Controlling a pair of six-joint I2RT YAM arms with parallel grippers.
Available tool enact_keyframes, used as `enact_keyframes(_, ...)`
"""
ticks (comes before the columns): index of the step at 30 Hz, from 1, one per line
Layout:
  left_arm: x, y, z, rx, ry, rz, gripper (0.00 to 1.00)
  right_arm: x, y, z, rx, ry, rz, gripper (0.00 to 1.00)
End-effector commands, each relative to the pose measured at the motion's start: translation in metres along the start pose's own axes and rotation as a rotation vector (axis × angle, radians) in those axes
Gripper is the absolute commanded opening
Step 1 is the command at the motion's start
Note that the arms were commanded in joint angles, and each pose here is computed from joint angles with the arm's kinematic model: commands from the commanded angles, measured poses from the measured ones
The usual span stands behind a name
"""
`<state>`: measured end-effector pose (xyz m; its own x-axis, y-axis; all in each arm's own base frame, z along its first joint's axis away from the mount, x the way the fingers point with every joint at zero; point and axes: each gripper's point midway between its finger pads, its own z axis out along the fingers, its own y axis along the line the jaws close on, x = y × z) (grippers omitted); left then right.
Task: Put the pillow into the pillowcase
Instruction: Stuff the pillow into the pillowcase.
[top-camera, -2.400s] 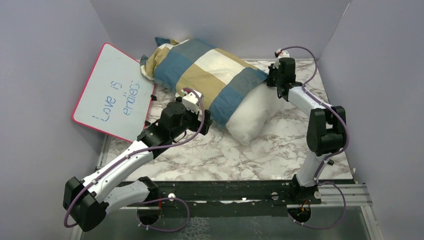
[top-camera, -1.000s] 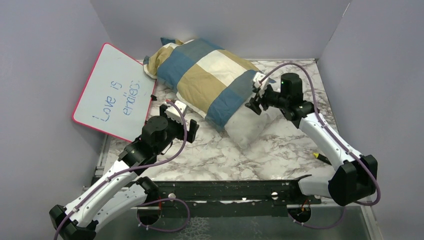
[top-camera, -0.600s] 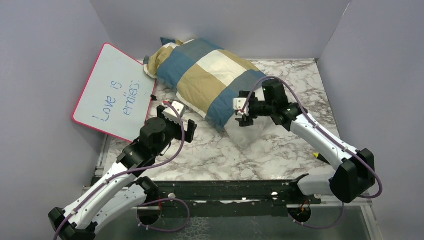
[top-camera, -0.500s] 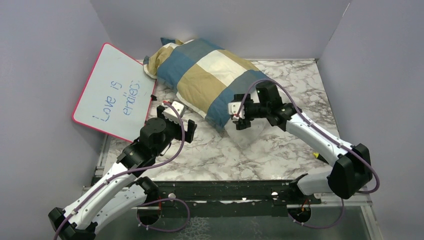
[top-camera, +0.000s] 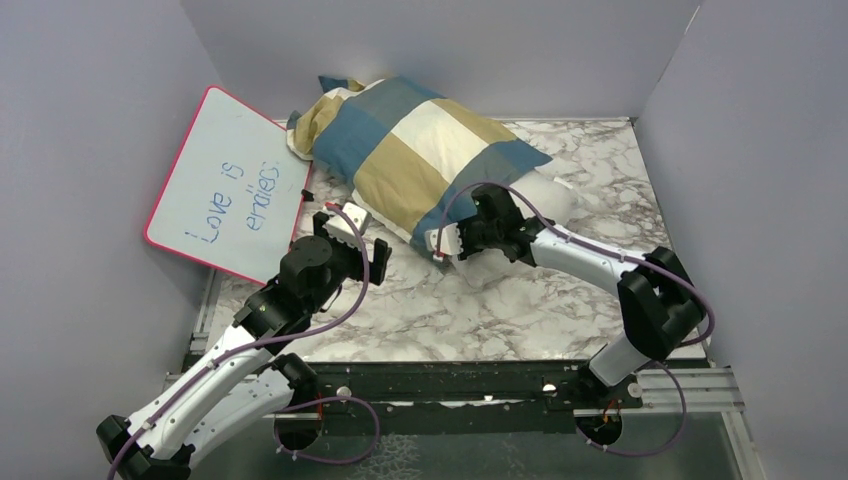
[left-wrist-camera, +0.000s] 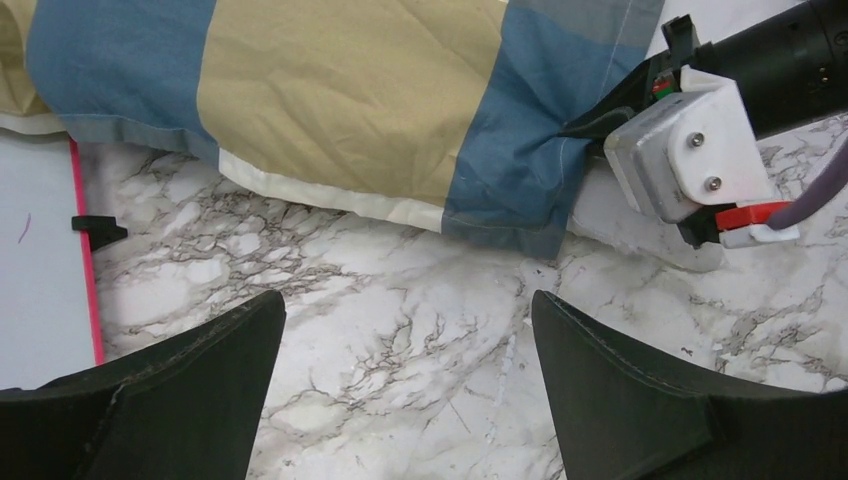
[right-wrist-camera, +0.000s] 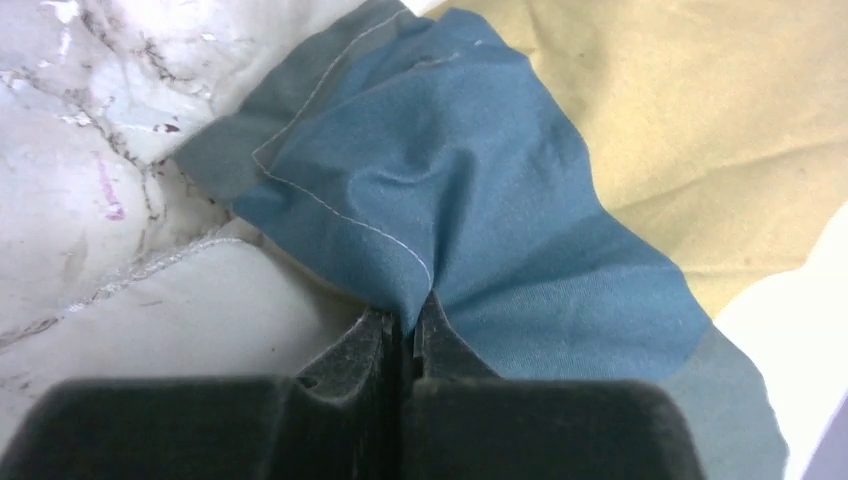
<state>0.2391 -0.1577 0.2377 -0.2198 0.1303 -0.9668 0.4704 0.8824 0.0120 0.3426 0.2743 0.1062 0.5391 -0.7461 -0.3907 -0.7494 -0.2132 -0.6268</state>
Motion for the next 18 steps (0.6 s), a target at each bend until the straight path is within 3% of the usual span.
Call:
enact_keyframes(1,0.003,0.009,0.0,-0.059,0.005,-0.039,0.9,0.013,-0.006,-0.012,0.087,0.081,-0.02,0.0)
enact_keyframes(7,-0.006,0.02,-0.001,-0.142,-0.007,-0.107,0.81,-0.046,-0.035,-0.052,0.261,-0.143,0.038,0.0)
enact_keyframes(13,-0.051,0.019,-0.008,-0.141,-0.079,-0.186,0.74,-0.101,-0.06,-0.105,0.36,-0.397,0.304,0.0)
enact_keyframes(18,-0.094,0.015,-0.014,-0.111,-0.138,-0.192,0.69,-0.145,-0.083,-0.16,0.439,-0.696,0.649,0.0)
